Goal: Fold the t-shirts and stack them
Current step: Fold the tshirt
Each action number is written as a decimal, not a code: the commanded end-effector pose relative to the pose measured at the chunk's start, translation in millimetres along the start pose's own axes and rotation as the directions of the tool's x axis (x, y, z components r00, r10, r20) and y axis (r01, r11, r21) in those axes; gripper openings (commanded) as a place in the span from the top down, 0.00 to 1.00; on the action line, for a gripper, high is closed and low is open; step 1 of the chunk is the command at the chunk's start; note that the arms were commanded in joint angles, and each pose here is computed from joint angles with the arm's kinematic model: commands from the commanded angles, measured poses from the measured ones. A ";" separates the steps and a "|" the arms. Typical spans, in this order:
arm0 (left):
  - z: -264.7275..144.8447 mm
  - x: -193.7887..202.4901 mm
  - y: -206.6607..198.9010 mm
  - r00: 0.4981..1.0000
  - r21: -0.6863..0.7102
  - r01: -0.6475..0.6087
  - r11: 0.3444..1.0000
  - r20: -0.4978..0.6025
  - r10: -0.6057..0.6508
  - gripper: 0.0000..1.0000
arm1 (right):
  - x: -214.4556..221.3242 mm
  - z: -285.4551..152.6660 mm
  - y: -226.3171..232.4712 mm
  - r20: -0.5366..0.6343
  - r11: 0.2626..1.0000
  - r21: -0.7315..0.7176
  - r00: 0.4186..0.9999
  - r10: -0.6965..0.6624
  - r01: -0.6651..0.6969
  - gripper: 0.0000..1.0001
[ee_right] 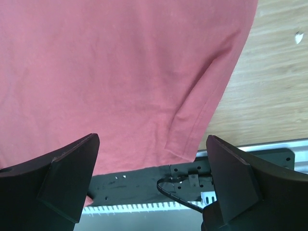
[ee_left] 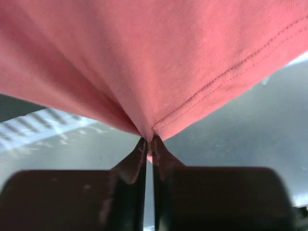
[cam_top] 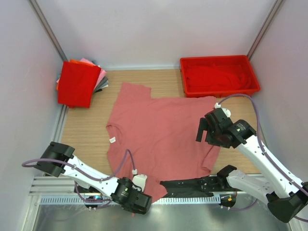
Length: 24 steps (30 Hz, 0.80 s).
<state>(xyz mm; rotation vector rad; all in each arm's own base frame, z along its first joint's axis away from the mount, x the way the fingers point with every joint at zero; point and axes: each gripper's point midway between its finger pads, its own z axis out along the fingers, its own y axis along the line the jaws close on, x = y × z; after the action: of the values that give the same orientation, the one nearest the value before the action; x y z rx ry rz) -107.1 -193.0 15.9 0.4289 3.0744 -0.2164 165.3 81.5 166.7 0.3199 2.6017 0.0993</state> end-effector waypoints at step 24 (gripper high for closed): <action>-61.6 -147.4 44.7 0.901 0.138 0.117 0.983 0.403 -0.164 1.00 | 71.7 69.0 -12.4 -0.267 0.973 0.081 0.935 0.232 -0.218 0.27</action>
<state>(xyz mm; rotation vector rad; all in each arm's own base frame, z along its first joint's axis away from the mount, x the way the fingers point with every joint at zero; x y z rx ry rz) 15.7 -184.1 56.0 0.0775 2.8061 -0.4485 117.6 88.5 69.1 0.4434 2.9305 0.0287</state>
